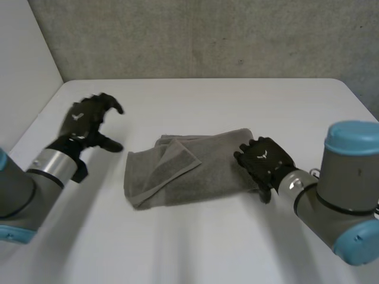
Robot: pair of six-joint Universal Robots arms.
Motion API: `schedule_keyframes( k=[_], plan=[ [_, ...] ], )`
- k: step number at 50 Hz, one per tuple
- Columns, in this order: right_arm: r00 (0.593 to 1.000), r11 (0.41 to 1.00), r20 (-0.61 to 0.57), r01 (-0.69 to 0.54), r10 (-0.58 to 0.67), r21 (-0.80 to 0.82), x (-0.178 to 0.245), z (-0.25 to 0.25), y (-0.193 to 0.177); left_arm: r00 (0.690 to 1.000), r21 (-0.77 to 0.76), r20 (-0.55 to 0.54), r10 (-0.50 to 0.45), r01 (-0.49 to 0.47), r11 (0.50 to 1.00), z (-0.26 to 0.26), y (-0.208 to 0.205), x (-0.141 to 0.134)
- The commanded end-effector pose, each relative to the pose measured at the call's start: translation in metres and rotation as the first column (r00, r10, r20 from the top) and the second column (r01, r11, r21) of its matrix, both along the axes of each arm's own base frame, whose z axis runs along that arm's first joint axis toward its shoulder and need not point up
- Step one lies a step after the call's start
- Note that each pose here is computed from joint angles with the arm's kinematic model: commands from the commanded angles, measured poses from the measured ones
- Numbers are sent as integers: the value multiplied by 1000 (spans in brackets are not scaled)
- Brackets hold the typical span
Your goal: Fold the towel.
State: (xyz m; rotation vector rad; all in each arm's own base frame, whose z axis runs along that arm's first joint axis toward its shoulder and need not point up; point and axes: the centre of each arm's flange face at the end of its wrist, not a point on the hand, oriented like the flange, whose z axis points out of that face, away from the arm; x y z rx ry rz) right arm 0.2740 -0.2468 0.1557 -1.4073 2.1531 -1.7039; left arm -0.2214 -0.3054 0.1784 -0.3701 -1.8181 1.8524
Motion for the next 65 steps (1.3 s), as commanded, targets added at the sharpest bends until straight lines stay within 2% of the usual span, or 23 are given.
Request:
schedule_keyframes(
  k=[1,2,4,9,16,21,23,24,26,32,34,37,39,45,51,54,55,56,58,59,61,65],
  plan=[
    [999,999,23,28,-28,-27,-8,-10,-5,986,87,43,-161,157,984,-19,32,-40],
    [999,999,25,28,-28,-31,-7,-10,-5,986,87,43,-162,157,984,-19,32,-40],
    [999,999,24,28,-28,-30,-7,-11,-5,971,124,62,-231,222,967,-29,44,-61],
    [999,999,23,24,-23,-29,-7,-12,-3,955,184,74,-289,272,945,-45,53,-79],
    [999,999,25,22,-21,-35,-6,-14,-1,948,229,106,-301,271,935,-67,53,-83],
    [999,999,24,23,-23,-33,-6,-14,-1,942,184,179,-285,252,950,-70,49,-84],
    [999,999,24,25,-24,-33,-7,-14,-1,949,156,223,-222,190,969,-70,41,-80],
    [999,999,24,25,-24,-33,-7,-14,-1,949,156,223,-222,190,969,-70,41,-80],
    [999,999,25,24,-23,-35,-6,-14,-1,960,135,245,-137,106,985,-69,32,-74],
    [1000,999,22,20,-19,-33,-6,-15,0,966,120,258,-30,-1,993,-66,20,-61],
    [1000,999,22,20,-19,-33,-6,-15,0,963,113,263,58,-90,990,-63,5,-44],
    [1000,999,23,20,-20,-32,-6,-15,0,958,108,266,107,-140,984,-61,-3,-32],
    [1000,999,22,20,-19,-33,-6,-15,0,947,86,258,189,-217,972,-51,-17,-10],
    [1000,999,21,20,-19,-30,-6,-15,1,936,109,262,233,-269,957,-53,-21,9],
    [1000,999,20,20,-19,-29,-6,-16,1,937,134,272,220,-264,955,-57,-10,11],
    [1000,999,20,20,-19,-29,-6,-16,1,948,140,266,175,-218,966,-53,2,6],
    [1000,999,20,20,-19,-27,-6,-16,2,957,139,258,135,-175,975,-49,9,2],
    [1000,999,20,20,-19,-27,-6,-16,2,957,139,258,134,-174,975,-49,9,2],
    [1000,999,17,19,-18,-28,-7,-17,2,972,123,232,26,-56,991,-37,25,-10],
    [1000,999,17,19,-18,-28,-7,-17,2,972,123,232,25,-55,991,-37,25,-10],
    [1000,999,14,19,-18,-29,-7,-17,2,972,111,222,-76,52,992,-29,41,-18],
    [1000,999,13,18,-18,-30,-7,-17,2,969,115,213,-127,104,988,-26,52,-19]
  ],
)
